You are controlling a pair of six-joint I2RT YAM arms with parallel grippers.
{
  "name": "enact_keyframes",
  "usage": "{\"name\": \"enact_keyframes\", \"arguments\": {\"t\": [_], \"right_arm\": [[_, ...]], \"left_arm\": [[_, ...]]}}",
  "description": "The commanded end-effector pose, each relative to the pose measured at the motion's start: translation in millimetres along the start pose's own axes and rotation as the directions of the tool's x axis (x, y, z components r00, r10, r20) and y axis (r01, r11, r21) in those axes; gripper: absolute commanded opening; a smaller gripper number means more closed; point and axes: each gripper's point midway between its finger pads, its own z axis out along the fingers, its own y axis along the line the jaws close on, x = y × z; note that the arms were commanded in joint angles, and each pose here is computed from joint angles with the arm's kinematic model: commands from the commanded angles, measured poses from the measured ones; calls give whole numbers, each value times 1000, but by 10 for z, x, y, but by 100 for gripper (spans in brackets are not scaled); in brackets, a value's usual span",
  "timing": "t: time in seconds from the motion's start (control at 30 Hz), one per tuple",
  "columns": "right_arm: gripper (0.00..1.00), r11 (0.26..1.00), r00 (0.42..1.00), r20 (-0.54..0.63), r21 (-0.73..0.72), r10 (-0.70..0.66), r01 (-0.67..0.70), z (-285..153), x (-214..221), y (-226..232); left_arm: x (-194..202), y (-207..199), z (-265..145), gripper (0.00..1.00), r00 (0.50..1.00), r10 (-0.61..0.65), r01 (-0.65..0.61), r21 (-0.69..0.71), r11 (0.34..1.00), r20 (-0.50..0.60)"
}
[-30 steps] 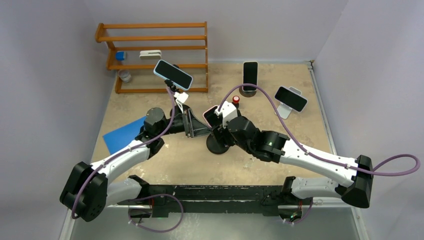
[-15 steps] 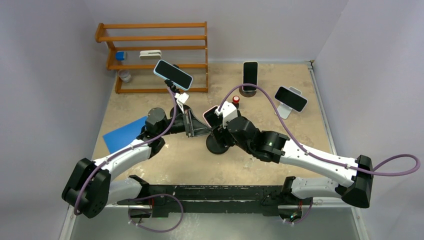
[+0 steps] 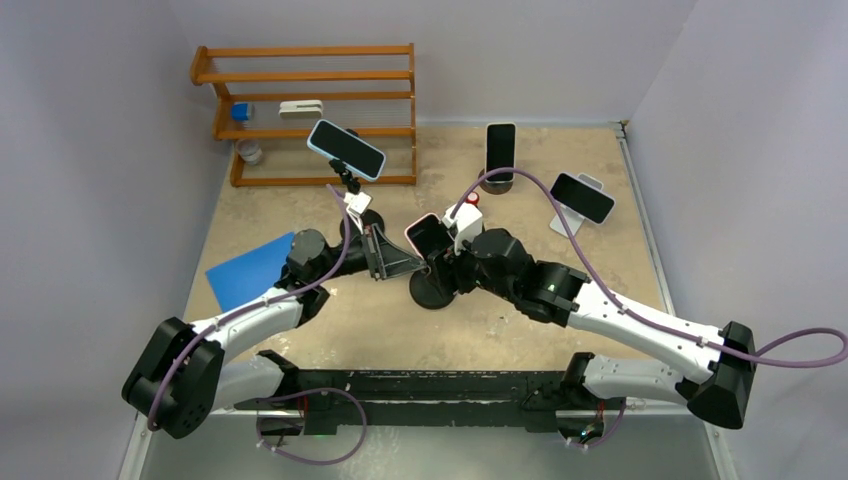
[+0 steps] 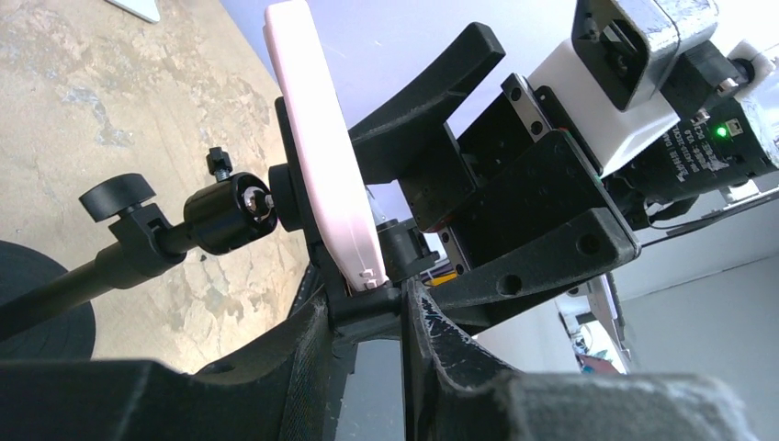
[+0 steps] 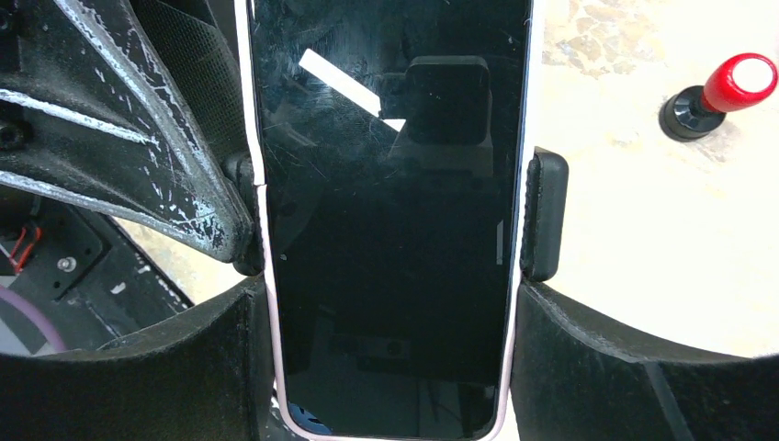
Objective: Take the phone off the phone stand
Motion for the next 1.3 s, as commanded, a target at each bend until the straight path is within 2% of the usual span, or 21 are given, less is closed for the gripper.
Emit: {"name": "enact_keyframes", "arguments": {"t": [0.0, 0.2, 0.4, 0.57, 0.7, 0.87, 1.07, 1.27], "right_arm": [[0, 994, 995, 25, 29, 101, -101, -74, -44, -131], [0, 994, 995, 24, 32, 100, -101, -45, -25, -135], [0, 997, 996, 68, 47, 63, -66, -26, -208, -150], [0, 996, 994, 82, 45, 69, -73, -11, -330, -90], [0, 996, 994, 79, 45, 70, -74, 2, -360, -30], [0, 997, 995, 81, 39, 63, -66, 18, -378, 8], [0, 998, 995, 80, 30, 56, -59, 22, -382, 42], [0, 998, 995, 86, 22, 55, -57, 6, -379, 65]], "left_arm": [[51, -84, -75, 0, 998, 60, -59, 54, 997, -10], [65, -57, -85, 0, 998, 61, -61, 45, 997, -8], [59, -60, -37, 0, 999, 12, -10, 43, 999, -44], [-15, -172, 4, 39, 999, 12, -10, 37, 999, -46], [-67, -220, 32, 52, 999, 26, -26, -2, 1000, -34], [-111, -235, 49, 53, 999, 28, -29, -19, 999, -25], [-136, -188, 87, 48, 1000, 17, -18, -30, 999, -24], [-206, -121, 92, 45, 1000, -8, 9, -65, 998, 28]]}}
